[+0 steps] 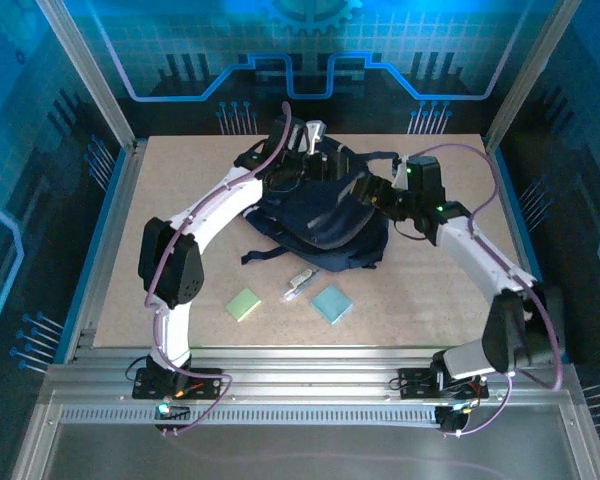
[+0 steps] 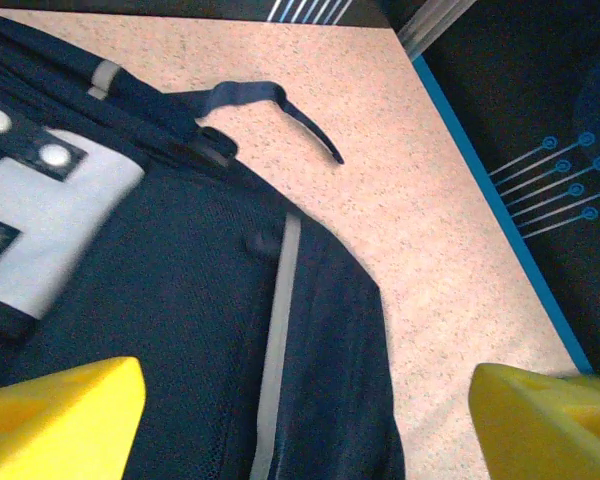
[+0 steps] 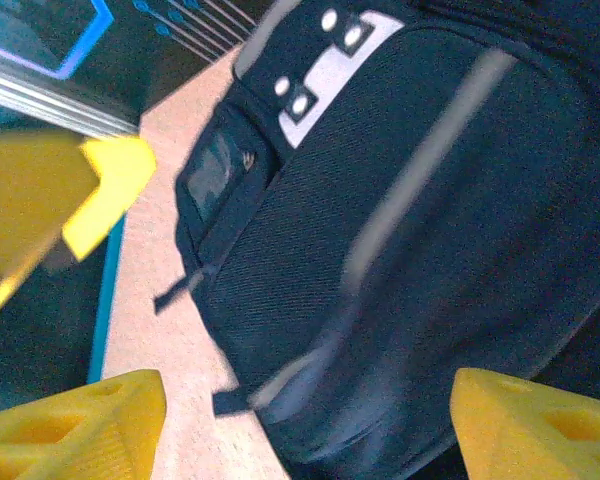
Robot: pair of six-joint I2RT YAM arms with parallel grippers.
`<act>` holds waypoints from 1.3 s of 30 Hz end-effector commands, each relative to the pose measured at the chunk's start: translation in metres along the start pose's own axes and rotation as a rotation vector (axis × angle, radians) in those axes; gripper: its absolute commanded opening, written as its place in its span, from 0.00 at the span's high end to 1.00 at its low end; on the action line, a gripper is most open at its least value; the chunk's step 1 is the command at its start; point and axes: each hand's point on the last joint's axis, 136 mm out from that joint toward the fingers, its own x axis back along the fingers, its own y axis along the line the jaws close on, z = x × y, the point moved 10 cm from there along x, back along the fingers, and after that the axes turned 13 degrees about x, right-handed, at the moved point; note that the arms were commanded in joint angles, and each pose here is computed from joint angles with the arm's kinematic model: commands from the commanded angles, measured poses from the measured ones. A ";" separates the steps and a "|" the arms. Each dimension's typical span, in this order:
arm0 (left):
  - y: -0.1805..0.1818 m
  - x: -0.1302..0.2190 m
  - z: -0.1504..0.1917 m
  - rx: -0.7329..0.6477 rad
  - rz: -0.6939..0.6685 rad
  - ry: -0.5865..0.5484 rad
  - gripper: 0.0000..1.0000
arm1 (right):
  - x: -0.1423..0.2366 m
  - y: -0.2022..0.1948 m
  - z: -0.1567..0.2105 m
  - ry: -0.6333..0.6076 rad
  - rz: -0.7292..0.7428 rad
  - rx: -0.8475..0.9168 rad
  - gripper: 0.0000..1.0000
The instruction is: Pack the student bag
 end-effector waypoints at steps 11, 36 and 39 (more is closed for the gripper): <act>0.132 0.070 0.003 0.286 -0.242 -0.276 0.06 | -0.069 0.071 0.089 0.180 0.089 0.154 0.30; 0.238 -0.022 0.002 0.490 -0.519 -0.087 0.94 | -0.142 0.019 0.130 0.355 0.232 0.072 0.39; 0.230 -0.011 0.012 0.489 -0.482 -0.127 1.00 | -0.138 0.006 0.119 0.363 0.248 0.087 0.39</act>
